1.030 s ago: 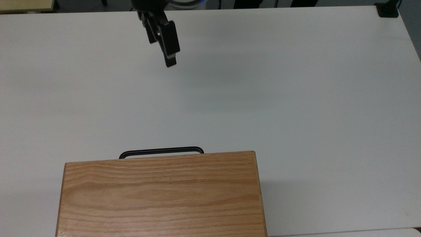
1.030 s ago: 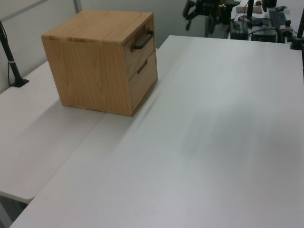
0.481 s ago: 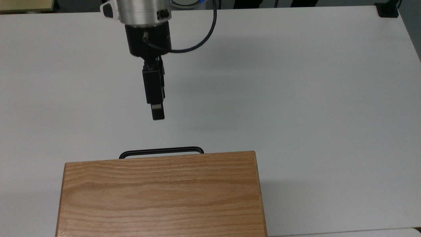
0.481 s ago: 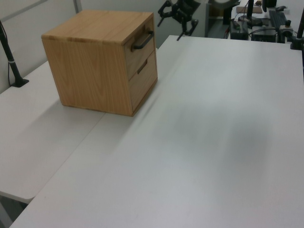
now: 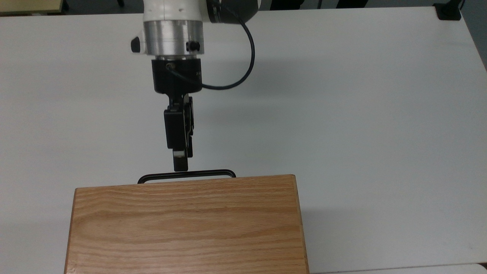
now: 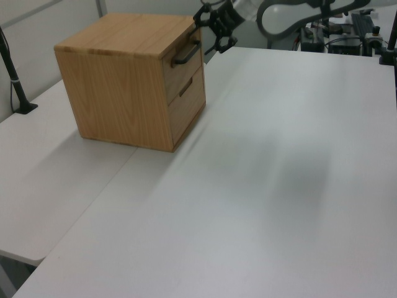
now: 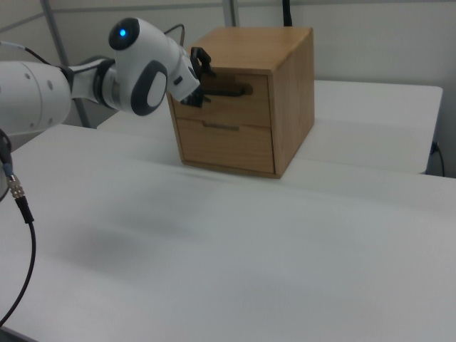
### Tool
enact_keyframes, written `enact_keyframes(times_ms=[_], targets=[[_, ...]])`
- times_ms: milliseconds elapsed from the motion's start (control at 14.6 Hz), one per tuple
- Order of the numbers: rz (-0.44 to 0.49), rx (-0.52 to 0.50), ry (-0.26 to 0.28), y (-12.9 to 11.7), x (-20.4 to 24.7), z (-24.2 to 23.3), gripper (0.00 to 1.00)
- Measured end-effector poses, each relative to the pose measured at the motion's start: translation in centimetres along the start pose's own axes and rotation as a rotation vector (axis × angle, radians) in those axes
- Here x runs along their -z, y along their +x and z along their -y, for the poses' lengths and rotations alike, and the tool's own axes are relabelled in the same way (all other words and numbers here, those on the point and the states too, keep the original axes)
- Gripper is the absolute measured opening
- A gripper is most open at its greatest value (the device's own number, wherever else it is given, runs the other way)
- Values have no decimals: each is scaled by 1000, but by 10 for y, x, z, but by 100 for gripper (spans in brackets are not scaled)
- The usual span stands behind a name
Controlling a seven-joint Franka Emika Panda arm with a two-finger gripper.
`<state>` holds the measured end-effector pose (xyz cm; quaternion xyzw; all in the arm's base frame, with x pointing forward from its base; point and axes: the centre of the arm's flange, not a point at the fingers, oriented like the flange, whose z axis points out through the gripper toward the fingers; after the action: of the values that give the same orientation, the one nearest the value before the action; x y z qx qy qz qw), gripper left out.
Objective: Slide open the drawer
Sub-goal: 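Close the gripper around the black bar handle of the upper drawer, then pull the handle outward, sliding the upper drawer out of the cabinet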
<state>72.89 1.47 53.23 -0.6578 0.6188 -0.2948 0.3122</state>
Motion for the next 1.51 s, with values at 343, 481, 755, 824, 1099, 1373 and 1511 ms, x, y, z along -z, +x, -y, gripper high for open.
enact_keyframes(times_ms=[343, 481, 755, 824, 1099, 1373, 1511], targets=[[0, -23, -1, -2, -14, -9, 59], [7, -19, 2, -9, -13, -7, 44], [9, -15, 3, -12, -18, -9, 19], [9, -15, 3, -12, -19, -9, 19], [9, -15, 2, -12, -21, -9, 21], [9, -15, 3, -12, -21, -9, 20], [9, -15, 5, -12, -21, -8, 17]])
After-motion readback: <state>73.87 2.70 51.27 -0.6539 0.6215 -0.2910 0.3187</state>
